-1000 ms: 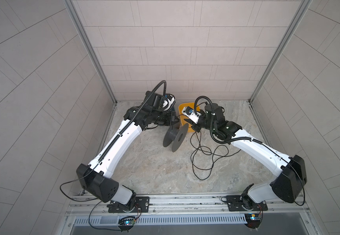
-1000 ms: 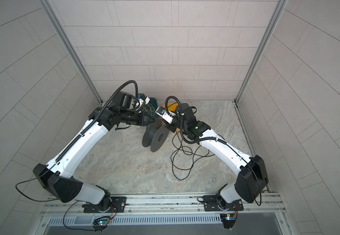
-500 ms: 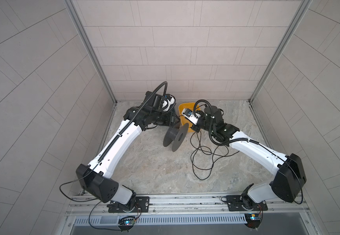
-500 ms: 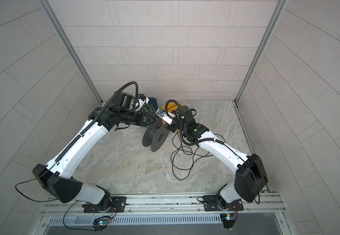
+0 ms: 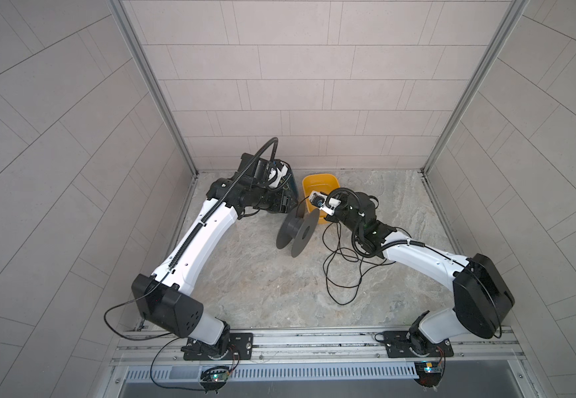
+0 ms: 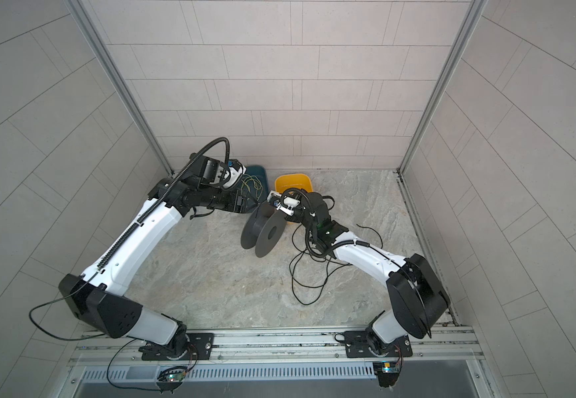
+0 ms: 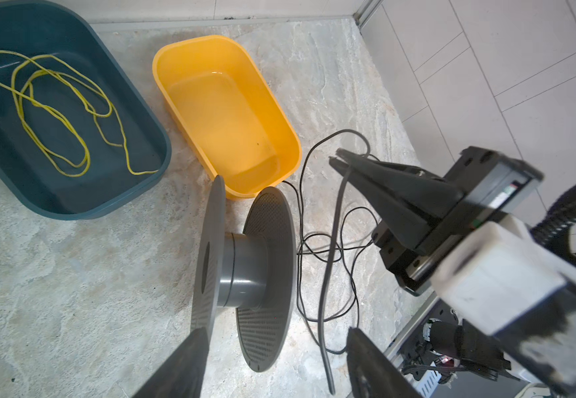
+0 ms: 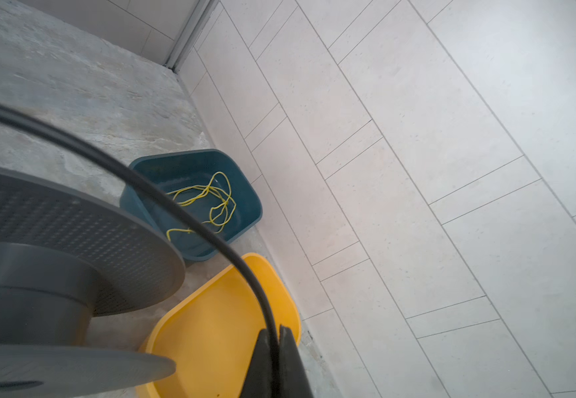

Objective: Wrap the cables

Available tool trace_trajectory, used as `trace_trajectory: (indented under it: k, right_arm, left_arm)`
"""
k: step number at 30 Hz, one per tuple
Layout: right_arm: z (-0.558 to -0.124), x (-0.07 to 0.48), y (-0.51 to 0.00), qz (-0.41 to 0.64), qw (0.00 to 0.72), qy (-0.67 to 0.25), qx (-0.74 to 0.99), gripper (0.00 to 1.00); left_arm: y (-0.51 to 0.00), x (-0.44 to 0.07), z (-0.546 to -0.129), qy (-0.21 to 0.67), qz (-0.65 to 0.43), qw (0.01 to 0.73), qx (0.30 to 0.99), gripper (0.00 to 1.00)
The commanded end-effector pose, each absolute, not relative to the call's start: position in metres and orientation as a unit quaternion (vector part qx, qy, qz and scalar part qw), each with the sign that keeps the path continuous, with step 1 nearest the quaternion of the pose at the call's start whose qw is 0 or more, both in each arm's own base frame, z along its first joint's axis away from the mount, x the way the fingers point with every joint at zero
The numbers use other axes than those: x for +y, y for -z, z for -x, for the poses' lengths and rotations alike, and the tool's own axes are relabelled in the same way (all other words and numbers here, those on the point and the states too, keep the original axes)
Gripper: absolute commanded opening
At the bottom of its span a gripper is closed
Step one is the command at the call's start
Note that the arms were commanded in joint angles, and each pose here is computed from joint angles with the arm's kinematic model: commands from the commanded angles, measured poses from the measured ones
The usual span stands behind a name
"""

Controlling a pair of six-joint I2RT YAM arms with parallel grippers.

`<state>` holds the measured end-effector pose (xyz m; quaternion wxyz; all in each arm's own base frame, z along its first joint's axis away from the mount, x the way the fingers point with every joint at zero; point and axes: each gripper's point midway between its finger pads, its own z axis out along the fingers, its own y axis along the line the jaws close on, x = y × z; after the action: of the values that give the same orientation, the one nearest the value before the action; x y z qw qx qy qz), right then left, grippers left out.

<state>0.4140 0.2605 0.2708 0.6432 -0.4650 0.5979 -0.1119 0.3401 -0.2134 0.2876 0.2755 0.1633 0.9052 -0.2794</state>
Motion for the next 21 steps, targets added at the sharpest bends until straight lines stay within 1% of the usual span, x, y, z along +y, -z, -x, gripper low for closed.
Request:
trace_trajectory:
  k: [1,6,10,16,21]
  right_arm:
    - [-0.423,0.262,-0.277,0.459,0.665,0.156,0.568,0.00]
    - [-0.428,0.271,-0.263,0.466,0.667,0.190,0.550,0.00]
    - [-0.430,0.274,-0.250,0.470,0.663,0.208,0.544,0.00]
    - [-0.432,0.279,-0.240,0.475,0.660,0.218,0.540,0.00]
    - [-0.433,0.281,-0.237,0.477,0.658,0.221,0.539,0.00]
  left_arm:
    - [-0.275,-0.218,-0.347,0.276,-0.179,0.272,0.904,0.70]
    - [-0.267,-0.218,-0.358,0.273,-0.179,0.270,0.906,0.69]
    - [-0.258,-0.219,-0.362,0.270,-0.186,0.262,0.908,0.65]
    - [-0.233,-0.213,-0.367,0.241,-0.183,0.242,0.922,0.60]
    - [-0.215,-0.210,-0.374,0.221,-0.180,0.234,0.930,0.59]
